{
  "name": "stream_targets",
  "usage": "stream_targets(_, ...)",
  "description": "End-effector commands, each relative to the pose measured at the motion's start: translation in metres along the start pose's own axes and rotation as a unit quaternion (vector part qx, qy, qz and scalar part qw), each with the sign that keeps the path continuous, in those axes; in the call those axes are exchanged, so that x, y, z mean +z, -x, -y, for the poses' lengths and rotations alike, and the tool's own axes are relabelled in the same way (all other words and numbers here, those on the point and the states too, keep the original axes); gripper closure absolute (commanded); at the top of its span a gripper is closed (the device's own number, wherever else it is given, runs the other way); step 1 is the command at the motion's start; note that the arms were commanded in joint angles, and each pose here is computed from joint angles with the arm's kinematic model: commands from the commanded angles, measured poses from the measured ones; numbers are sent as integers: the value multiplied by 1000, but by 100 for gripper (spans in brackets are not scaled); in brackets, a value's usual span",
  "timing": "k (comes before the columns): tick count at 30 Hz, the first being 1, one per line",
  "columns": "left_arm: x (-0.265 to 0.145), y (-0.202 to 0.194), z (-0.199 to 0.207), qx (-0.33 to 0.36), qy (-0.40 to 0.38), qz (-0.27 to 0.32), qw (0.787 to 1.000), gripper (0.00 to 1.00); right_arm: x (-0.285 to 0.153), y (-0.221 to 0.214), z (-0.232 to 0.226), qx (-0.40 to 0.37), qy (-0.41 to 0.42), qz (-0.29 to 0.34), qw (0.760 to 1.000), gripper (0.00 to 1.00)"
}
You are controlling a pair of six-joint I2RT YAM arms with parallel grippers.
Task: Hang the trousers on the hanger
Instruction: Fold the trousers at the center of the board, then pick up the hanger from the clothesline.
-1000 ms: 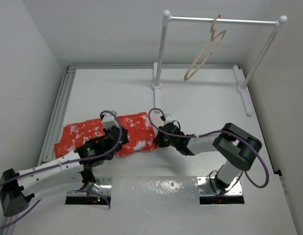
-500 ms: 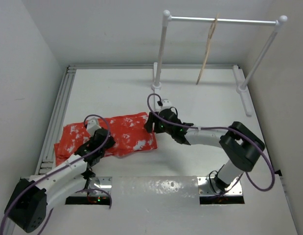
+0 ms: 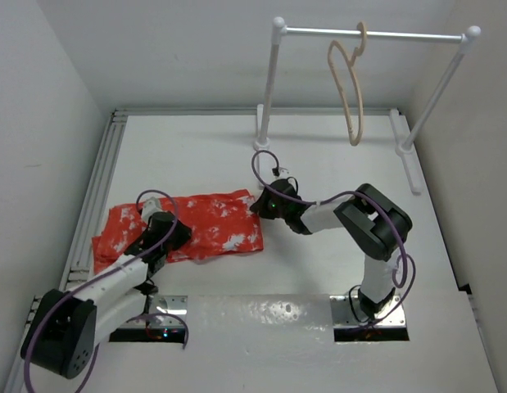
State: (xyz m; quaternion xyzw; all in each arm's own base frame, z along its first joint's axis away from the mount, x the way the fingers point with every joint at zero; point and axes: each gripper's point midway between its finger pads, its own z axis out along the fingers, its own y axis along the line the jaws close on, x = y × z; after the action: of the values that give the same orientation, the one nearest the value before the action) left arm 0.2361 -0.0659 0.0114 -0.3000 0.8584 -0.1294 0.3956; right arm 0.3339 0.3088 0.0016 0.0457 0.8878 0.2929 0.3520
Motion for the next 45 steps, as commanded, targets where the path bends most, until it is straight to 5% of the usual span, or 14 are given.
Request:
stream_targets(1,14,13,25,-15,-46,-8,999,72,-17,22,15,35,-12,53,998,100)
stream_targets(12,26,61,80,-8,-103,38,994,73,-49,32,61,20,-96,95,991,97)
stream_targets(15,20,56,82,1,-111,37,993,73,-46,34,48,-2,-72,81,994,81)
stream_targets(19,-8,70,93,11,-129,79,988,73,-52,45,28,-20,-56,65,996,39)
stream_targets(23,-42,73,130,36,-194,102,975,77,-90,71,13,-52,-59,82,994,24)
stream_targets(25,-50,66,144,53,-216,98,970,88,-108,86,6,-86,-60,95,990,26)
stream_targets(27,-57,55,161,76,-247,78,963,100,-136,116,-10,-129,-58,121,983,60)
stream_targets(28,-62,48,170,88,-265,65,958,100,-155,141,-19,-153,-62,141,976,90)
stream_targets(29,-63,45,173,91,-271,59,956,100,-156,139,-11,-152,-74,132,977,99)
stream_targets(36,-85,23,195,113,-342,31,932,100,-244,307,-2,-124,-95,278,948,99)
stream_targets(38,-85,16,192,120,-343,26,931,100,-261,344,4,-134,-123,290,940,91)
stream_targets(41,-85,8,191,129,-349,17,928,99,-270,383,22,-172,-184,300,920,32)
stream_targets(42,-87,5,192,133,-352,14,927,99,-272,392,29,-176,-205,303,914,20)
stream_targets(45,-91,-7,193,142,-362,3,921,98,-261,413,56,-182,-236,268,916,9)
